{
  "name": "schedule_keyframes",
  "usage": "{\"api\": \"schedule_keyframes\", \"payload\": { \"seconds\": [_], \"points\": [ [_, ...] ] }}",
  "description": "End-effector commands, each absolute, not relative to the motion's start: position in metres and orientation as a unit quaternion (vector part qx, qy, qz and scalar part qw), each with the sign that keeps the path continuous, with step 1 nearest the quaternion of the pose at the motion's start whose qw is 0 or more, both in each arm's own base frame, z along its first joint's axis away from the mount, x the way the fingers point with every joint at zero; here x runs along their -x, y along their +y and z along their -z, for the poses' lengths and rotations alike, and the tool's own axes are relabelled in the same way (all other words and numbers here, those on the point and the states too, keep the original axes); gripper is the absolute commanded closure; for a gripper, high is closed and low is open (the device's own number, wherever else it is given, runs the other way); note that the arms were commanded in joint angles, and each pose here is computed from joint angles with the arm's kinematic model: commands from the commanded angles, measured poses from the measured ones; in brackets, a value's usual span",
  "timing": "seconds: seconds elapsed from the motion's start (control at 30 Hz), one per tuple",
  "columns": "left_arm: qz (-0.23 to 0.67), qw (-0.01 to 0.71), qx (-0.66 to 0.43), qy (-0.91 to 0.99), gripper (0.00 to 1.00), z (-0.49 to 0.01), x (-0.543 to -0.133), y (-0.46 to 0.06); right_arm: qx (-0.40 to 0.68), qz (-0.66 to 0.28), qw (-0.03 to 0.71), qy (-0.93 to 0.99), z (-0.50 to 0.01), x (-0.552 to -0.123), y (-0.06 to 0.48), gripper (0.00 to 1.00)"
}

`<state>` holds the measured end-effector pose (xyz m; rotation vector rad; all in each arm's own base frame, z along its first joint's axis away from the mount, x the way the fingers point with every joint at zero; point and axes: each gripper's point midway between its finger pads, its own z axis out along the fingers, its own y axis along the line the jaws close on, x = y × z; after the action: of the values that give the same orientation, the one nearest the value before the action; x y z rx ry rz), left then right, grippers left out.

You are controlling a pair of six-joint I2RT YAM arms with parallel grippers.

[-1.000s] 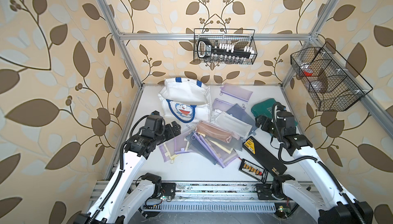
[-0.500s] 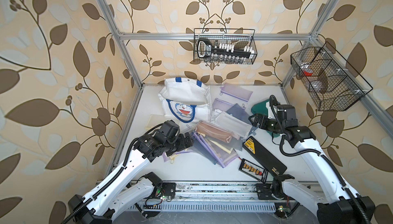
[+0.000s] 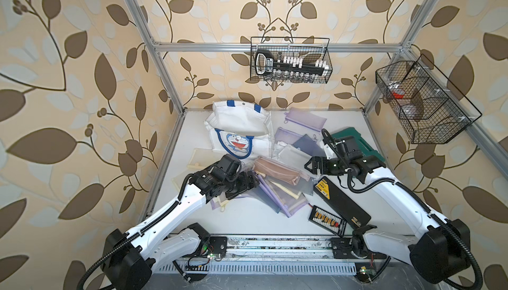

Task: Put the pencil pouch into the canvas bag
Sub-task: Pick up the pencil pouch.

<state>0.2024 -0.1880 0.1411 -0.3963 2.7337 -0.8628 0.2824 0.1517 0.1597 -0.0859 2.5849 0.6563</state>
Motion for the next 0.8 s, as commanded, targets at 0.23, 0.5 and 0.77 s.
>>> {"api": "schedule_keyframes", "payload": {
  "seconds": [0.23,0.5,0.77],
  "points": [
    [0.320,0.165,0.152,0.920,0.17,-0.160,-0.237,-0.209,0.200,-0.233,0.219,0.926,-0.155,-0.275,0.214,0.00],
    [0.308,0.147,0.159,0.926,0.18,-0.148,-0.239,-0.211,0.265,-0.114,0.255,0.923,-0.134,-0.283,0.229,0.00],
    [0.306,0.158,0.171,0.923,0.18,-0.149,-0.227,-0.197,0.316,-0.036,0.238,0.918,-0.100,-0.289,0.237,0.03]
  ]
}}
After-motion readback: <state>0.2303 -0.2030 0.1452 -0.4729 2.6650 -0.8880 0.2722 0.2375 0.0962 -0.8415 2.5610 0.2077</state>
